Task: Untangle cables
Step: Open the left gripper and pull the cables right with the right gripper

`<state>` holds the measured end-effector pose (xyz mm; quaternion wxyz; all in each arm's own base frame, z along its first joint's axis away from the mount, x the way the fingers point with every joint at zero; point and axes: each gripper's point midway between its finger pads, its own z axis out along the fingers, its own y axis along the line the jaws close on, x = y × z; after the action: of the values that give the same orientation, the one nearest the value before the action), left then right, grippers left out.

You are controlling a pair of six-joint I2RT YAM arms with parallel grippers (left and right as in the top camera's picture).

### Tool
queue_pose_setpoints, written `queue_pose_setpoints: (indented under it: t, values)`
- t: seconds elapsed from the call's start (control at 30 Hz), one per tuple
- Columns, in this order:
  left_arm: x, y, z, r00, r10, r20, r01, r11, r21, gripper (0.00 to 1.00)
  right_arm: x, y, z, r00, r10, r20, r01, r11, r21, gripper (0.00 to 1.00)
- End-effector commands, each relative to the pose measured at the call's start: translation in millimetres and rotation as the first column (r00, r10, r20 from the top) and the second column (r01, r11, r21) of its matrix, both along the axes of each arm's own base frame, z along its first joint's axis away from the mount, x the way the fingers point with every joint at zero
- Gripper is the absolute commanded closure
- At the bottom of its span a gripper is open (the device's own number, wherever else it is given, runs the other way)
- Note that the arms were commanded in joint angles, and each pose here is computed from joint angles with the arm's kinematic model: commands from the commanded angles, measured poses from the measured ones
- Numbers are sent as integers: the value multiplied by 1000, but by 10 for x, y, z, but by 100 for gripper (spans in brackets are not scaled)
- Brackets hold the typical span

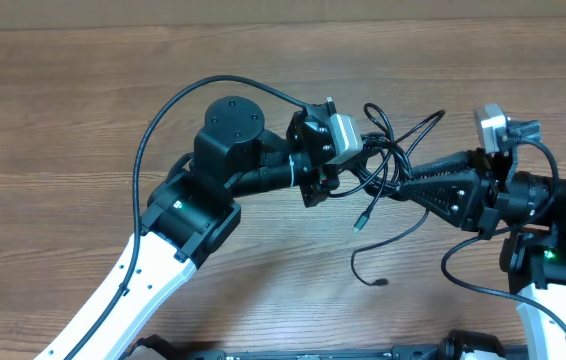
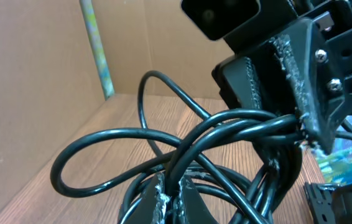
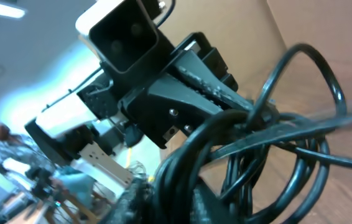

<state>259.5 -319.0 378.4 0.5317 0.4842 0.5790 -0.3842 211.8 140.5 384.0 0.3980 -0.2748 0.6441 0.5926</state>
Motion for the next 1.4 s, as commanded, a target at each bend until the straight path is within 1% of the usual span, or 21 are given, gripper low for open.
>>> queue_pose_setpoints:
  t: [0.0, 0.03, 0.13, 0.17, 0.2, 0.23, 0.27, 0.3, 0.33, 0.4, 0.47, 0.53, 0.6, 0.87, 1.03, 1.1, 1.17, 1.23, 1.37]
  values:
    - [-19, -23, 139, 1000, -5, 16, 6, 1000, -28, 96, -50, 8, 70, 999, 10, 31, -9, 1000, -11, 94]
    - [-20, -22, 143, 1000, -5, 17, 6, 1000, -30, 96, -50, 8, 70, 999, 10, 31, -9, 1000, -11, 96]
    - [-13, -19, 145, 1000, -2, 19, 3, 1000, -30, 96, -49, 8, 71, 999, 9, 32, -9, 1000, -11, 96]
    - [-10, -14, 149, 1000, 0, 20, 1, 1000, -30, 94, -45, 1, 71, 999, 6, 33, -5, 1000, -11, 96]
    - [-11, -10, 157, 1000, 1, 21, 0, 999, -32, 86, -39, -7, 71, 999, 2, 32, -1, 1000, -11, 96]
    - [-10, 2, 171, 1000, 5, 24, -4, 999, -34, 74, -31, -21, 70, 999, -4, 32, 5, 1000, -11, 96]
    - [-3, 17, 183, 1000, 11, 27, -10, 999, -35, 66, -24, -36, 68, 999, -10, 32, 10, 1000, -13, 96]
    - [5, 34, 201, 999, 22, 28, -21, 999, -38, 55, -17, -54, 64, 999, -15, 32, 16, 1000, -15, 96]
    - [30, 66, 226, 999, 46, 23, -45, 998, -44, 40, -10, -76, 59, 999, -22, 31, 23, 1000, -18, 96]
    - [59, 133, 279, 996, 82, 27, -81, 995, -52, 27, 11, -136, 46, 999, -41, 29, 41, 999, -25, 96]
    - [56, 238, 351, 993, 116, 37, -114, 992, -58, 19, 36, -209, 33, 998, -65, 27, 66, 997, -32, 96]
    - [18, 335, 405, 991, 131, 40, -129, 990, -61, 15, 73, -288, 30, 995, -99, 11, 99, 995, -31, 96]
    - [-8, 386, 385, 990, 139, 27, -137, 989, -48, 15, 96, -333, 29, 993, -119, 8, 119, 992, -31, 96]
    - [-77, 451, 114, 987, 144, -68, -141, 989, 43, 21, 114, -371, 29, 991, -136, 7, 136, 990, -31, 96]
    - [-112, 451, 50, 991, 124, -47, -120, 990, 73, 20, 114, -371, 30, 990, -137, -19, 136, 990, -26, 96]
    - [-112, 452, 42, 992, 120, -30, -118, 990, 81, 14, 113, -370, 29, 990, -136, -22, 136, 990, -25, 96]
    - [-106, 449, 33, 994, 113, 3, -113, 989, 92, 12, 113, -368, 30, 991, -135, -22, 135, 991, -25, 96]
    - [-95, 447, 13, 994, 113, 10, -113, 989, 100, 13, 111, -367, 30, 991, -135, -21, 134, 991, -25, 96]
    - [-95, 452, -149, 993, 113, -39, -106, 984, 145, 15, 111, -367, 30, 991, -135, -21, 134, 991, -25, 96]
